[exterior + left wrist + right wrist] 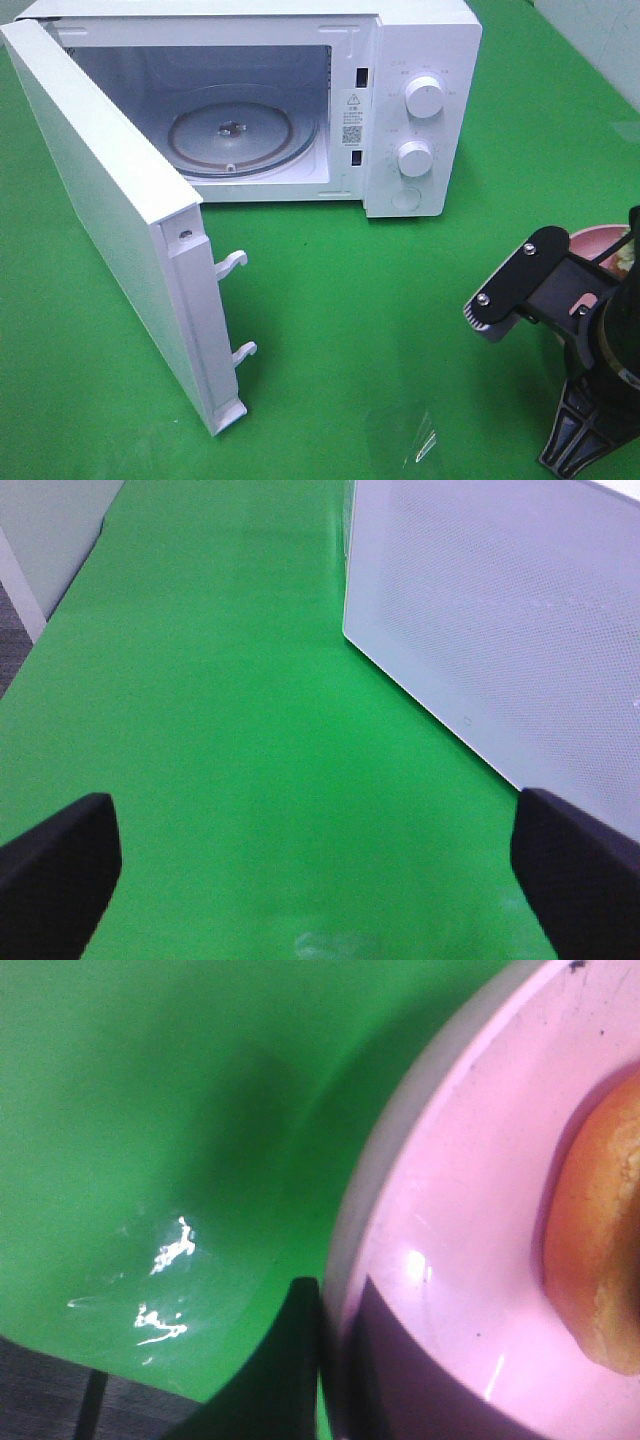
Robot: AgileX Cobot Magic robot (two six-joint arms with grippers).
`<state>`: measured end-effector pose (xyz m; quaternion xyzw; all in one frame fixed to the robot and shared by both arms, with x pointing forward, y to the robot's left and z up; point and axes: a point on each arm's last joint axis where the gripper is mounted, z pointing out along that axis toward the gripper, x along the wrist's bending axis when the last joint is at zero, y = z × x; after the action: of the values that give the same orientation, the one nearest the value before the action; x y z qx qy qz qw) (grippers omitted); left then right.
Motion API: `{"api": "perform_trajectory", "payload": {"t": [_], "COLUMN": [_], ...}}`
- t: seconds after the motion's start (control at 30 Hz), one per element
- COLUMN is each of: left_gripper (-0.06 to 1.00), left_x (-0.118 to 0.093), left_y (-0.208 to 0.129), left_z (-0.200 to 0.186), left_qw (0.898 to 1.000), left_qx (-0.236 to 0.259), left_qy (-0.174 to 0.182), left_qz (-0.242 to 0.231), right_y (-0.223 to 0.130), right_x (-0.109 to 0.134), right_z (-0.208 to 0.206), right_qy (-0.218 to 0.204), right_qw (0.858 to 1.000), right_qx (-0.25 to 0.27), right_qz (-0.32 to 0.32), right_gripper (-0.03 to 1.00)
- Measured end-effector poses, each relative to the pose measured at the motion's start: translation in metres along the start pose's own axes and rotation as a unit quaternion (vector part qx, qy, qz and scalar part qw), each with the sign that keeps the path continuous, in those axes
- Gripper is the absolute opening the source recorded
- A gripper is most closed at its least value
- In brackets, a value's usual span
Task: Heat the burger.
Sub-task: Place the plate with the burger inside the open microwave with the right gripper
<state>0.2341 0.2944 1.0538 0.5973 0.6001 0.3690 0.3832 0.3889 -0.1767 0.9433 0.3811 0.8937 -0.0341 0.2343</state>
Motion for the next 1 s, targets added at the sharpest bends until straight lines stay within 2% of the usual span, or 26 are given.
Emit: {"api": "perform_trajectory", "payload": {"t": [0.17, 0.3, 0.53, 0.63, 0.67, 0.7, 0.8, 0.87, 1.0], "left_gripper": [0.98, 0.98, 0.98, 0.98, 0.98, 0.98, 0.98, 0.98, 0.98], "left_x": [0.0, 0.0, 0.0, 0.0, 0.0, 0.0, 0.0, 0.0, 0.0], "left_y": [0.0, 0.0, 0.0, 0.0, 0.0, 0.0, 0.0, 0.0, 0.0], "left_z": [0.0, 0.0, 0.0, 0.0, 0.0, 0.0, 0.0, 0.0, 0.0], "left_qw": [1.0, 1.0, 1.0, 1.0, 1.0, 1.0, 1.0, 1.0, 1.0], "left_qx": [0.0, 0.0, 0.0, 0.0, 0.0, 0.0, 0.0, 0.0, 0.0], "left_qy": [0.0, 0.0, 0.0, 0.0, 0.0, 0.0, 0.0, 0.0, 0.0], "left_qz": [0.0, 0.0, 0.0, 0.0, 0.0, 0.0, 0.0, 0.0, 0.0], "right_y": [0.001, 0.004, 0.006, 0.009, 0.009, 0.011, 0.013, 0.016, 0.018], "right_x": [0.006, 0.016, 0.02, 0.021, 0.021, 0.022, 0.022, 0.024, 0.025], "right_z": [-0.004, -0.011, -0.013, -0.014, -0.014, -0.014, -0.014, -0.015, -0.016], "right_qy": [-0.006, -0.025, -0.029, -0.03, -0.03, -0.031, -0.033, -0.034, -0.039], "right_qw": [1.0, 0.995, 0.987, 0.976, 0.976, 0.969, 0.963, 0.948, 0.939], "right_qx": [-0.013, -0.041, -0.058, -0.072, -0.072, -0.083, -0.092, -0.11, -0.123], "right_qz": [-0.027, -0.087, -0.146, -0.202, -0.202, -0.229, -0.252, -0.298, -0.319], "right_gripper": [0.02, 0.02, 0.02, 0.02, 0.02, 0.02, 0.02, 0.03, 0.03]}}
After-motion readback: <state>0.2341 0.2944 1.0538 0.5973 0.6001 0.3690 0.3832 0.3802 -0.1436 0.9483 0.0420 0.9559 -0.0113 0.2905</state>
